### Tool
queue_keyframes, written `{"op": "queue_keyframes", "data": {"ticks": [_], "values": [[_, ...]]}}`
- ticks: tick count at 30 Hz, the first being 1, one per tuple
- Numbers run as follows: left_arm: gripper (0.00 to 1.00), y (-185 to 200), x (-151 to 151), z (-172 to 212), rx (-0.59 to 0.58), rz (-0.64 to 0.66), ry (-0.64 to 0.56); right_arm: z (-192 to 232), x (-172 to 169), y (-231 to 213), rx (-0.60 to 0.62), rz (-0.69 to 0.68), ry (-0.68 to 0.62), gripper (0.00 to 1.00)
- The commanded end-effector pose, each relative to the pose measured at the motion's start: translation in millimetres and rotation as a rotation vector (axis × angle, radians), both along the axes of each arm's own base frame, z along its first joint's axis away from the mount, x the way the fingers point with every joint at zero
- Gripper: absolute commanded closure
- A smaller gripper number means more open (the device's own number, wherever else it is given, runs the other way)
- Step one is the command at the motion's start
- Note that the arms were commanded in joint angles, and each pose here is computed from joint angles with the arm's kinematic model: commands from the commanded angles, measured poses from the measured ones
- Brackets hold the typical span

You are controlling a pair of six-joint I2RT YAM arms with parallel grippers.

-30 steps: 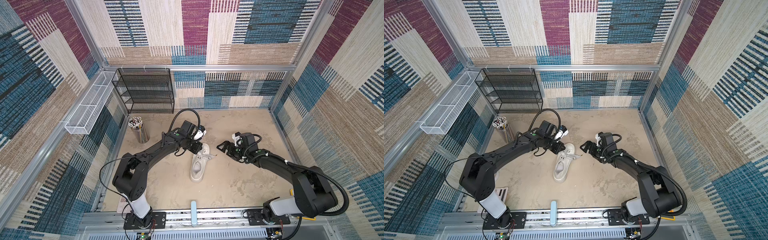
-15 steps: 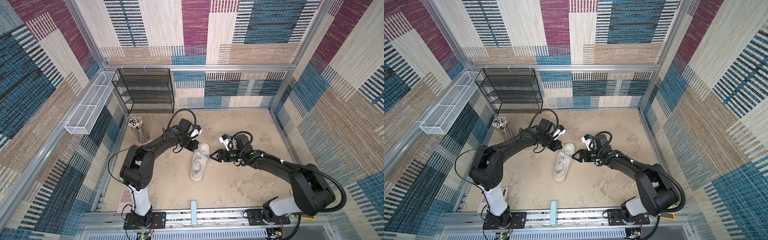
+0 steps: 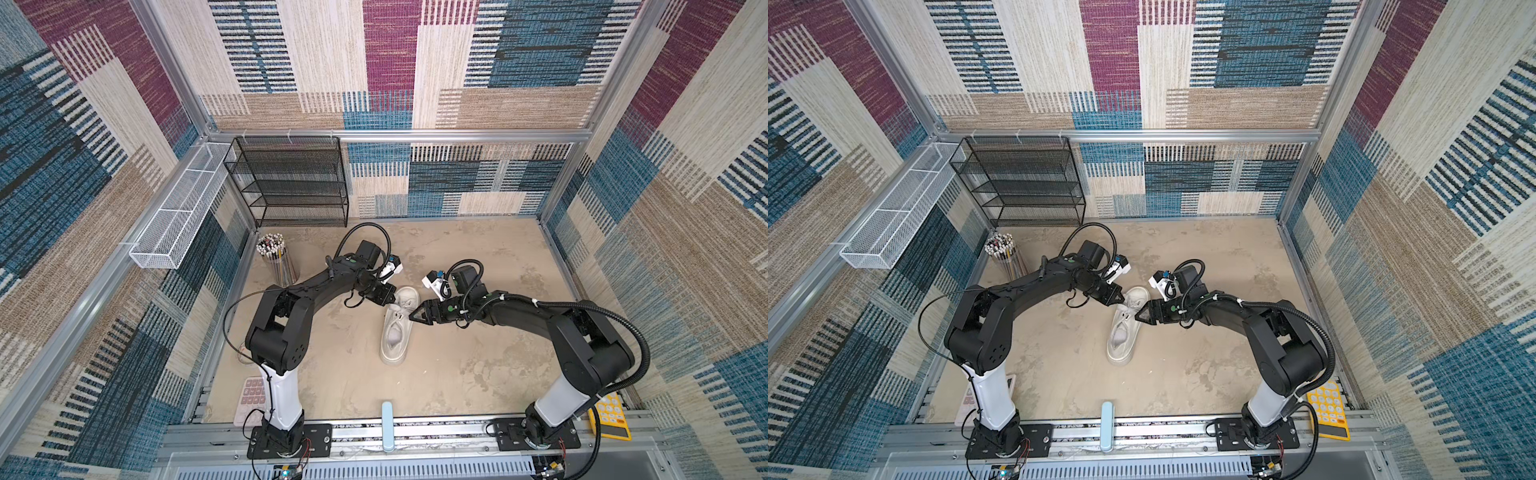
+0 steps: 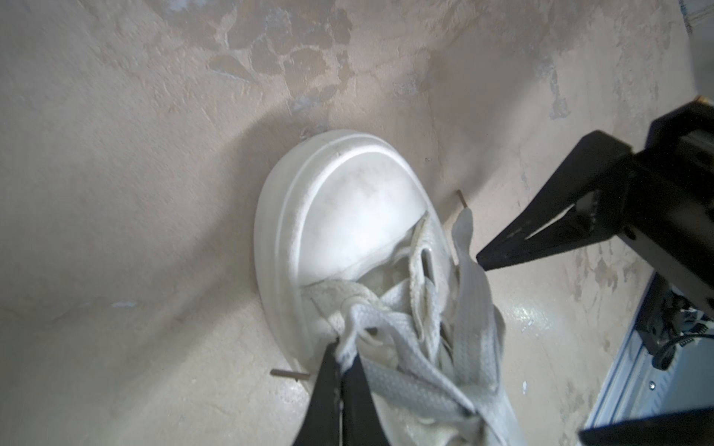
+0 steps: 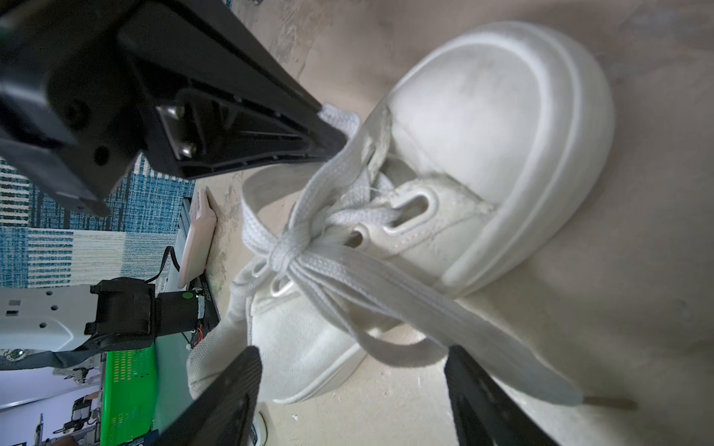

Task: Tie the shoes
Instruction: 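Lower both grippers to the bow and grasp the lace loops again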

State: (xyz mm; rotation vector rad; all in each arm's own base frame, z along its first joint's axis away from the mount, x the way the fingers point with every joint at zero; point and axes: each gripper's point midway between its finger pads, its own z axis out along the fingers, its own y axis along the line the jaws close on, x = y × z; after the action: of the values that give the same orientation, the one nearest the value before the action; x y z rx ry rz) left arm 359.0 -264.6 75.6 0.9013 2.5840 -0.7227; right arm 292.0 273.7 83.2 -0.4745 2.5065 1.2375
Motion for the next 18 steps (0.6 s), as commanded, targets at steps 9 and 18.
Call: {"op": "queue_keyframes", "data": {"ticks": [9, 18], "values": [[0.98, 0.0, 1.8, -2.6, -0.02, -0.005, 0.002, -14.7, -20.5, -1.5, -0.031, 0.035, 0.058, 0.22], [0.99, 4.5, 1.7, -2.0, -0.019, 0.002, 0.005, -14.4, 1.7, 5.1, -0.044, 0.047, -0.091, 0.19]]}}
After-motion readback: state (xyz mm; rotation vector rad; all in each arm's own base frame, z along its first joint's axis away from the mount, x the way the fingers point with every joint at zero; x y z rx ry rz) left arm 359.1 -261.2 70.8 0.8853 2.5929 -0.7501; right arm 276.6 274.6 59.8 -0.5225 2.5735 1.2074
